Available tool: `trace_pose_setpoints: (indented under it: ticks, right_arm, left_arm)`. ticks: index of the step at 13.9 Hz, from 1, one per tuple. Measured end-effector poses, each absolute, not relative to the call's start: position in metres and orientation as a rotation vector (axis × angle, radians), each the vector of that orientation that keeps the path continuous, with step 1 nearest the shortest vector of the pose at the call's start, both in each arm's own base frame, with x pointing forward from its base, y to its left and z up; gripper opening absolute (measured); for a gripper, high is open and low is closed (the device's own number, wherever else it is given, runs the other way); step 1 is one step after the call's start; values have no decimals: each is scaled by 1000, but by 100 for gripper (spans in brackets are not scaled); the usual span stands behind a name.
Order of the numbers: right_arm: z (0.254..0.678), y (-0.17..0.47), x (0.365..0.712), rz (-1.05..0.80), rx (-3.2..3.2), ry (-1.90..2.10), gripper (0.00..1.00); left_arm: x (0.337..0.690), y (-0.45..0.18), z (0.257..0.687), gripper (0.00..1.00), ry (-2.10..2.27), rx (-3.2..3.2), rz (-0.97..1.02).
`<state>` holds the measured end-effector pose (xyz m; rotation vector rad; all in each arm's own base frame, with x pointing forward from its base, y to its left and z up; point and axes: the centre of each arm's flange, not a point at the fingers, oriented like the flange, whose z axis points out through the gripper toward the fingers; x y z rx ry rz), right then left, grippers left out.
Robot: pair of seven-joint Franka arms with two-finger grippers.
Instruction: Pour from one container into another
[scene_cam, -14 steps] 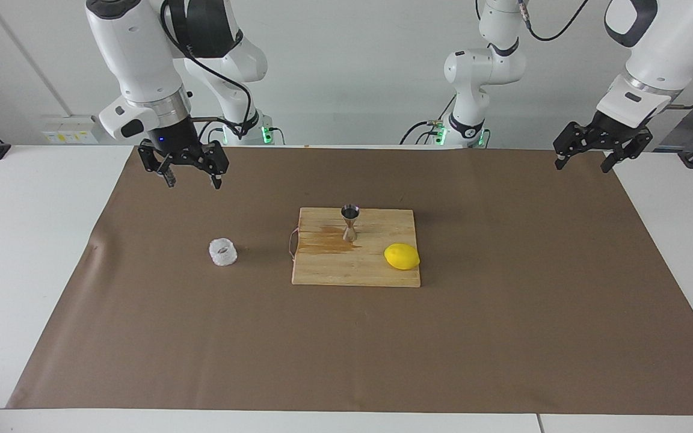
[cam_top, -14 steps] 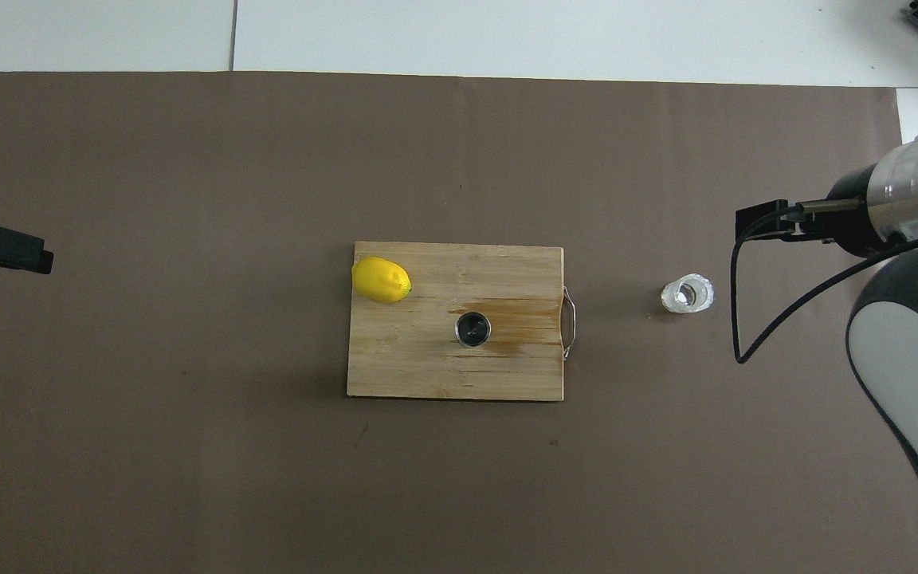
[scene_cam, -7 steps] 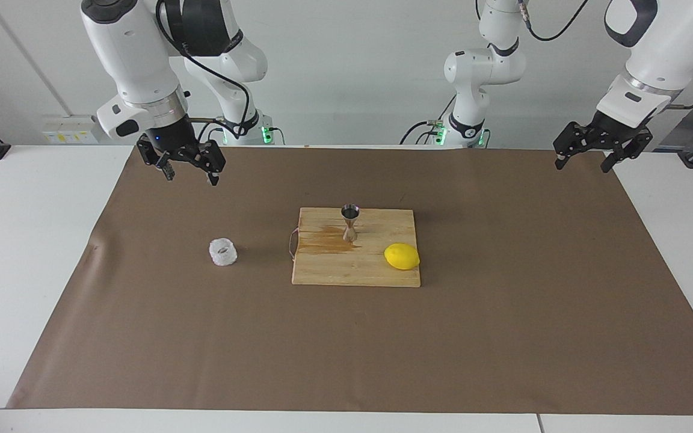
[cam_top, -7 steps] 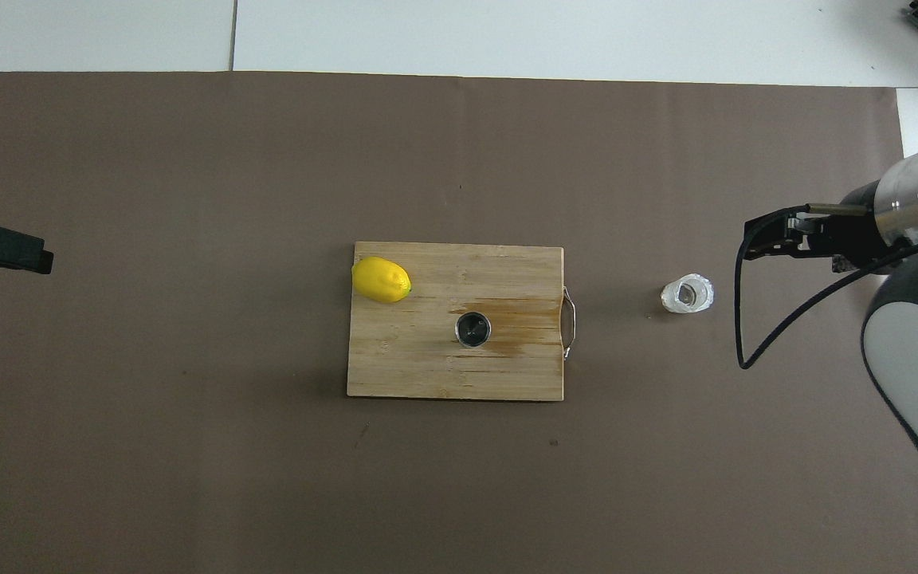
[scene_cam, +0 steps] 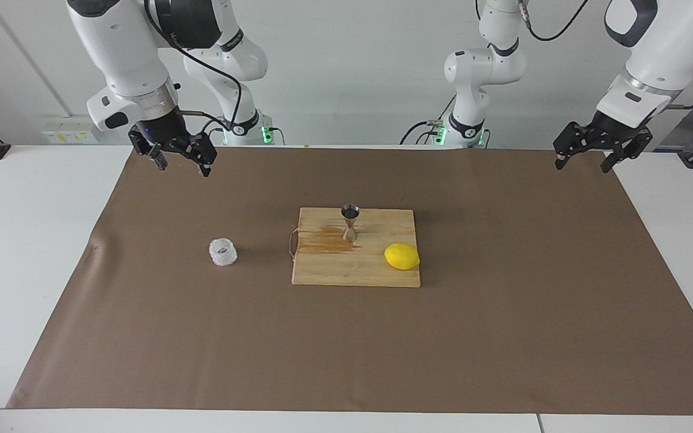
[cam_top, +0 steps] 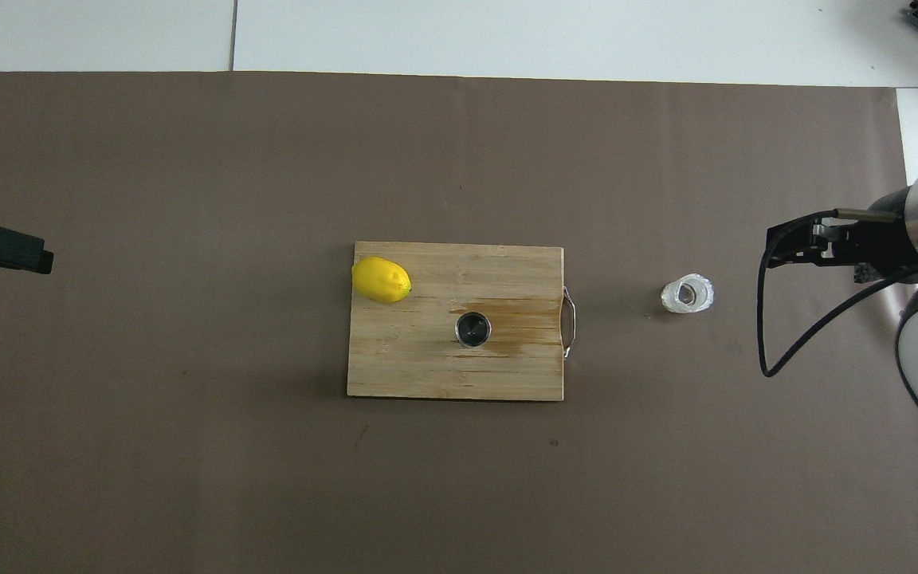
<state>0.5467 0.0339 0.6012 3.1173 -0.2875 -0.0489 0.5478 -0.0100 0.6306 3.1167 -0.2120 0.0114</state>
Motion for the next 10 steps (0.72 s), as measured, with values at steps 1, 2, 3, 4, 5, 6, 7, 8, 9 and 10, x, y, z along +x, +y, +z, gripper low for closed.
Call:
trace_pose_setpoints:
  ticks: [1, 2, 3, 4, 5, 6, 7, 8, 9, 10]
  right_arm:
    - [600, 29, 546, -59, 3118, -279, 100]
    - [600, 24, 546, -64, 3118, -273, 100]
    - [599, 19, 546, -67, 3119, -270, 100]
    - [598, 16, 546, -70, 3119, -273, 100]
    - [598, 14, 546, -72, 3119, -275, 100]
    - [597, 13, 546, -74, 3118, -276, 100]
    - [597, 14, 546, -75, 3118, -276, 100]
    - [597, 14, 546, -75, 3119, -273, 100]
    - [597, 16, 546, -76, 3119, -270, 100]
    - [596, 16, 546, -77, 3119, -268, 100]
  left_arm:
    - [548, -10, 631, 100, -212, 3117, 11]
    - [548, -10, 631, 100, -212, 3117, 11]
    - [548, -10, 631, 100, -212, 3117, 11]
    - [548, -10, 631, 100, -212, 3117, 11]
    - [548, -10, 631, 100, -212, 3117, 11]
    - [548, -10, 631, 100, -212, 3117, 11]
    - [548, -10, 631, 100, -212, 3117, 11]
    - [548, -10, 631, 100, -212, 3117, 11]
    - [548, -10, 631, 100, -212, 3117, 11]
    - [548, -10, 631, 100, -212, 3117, 11]
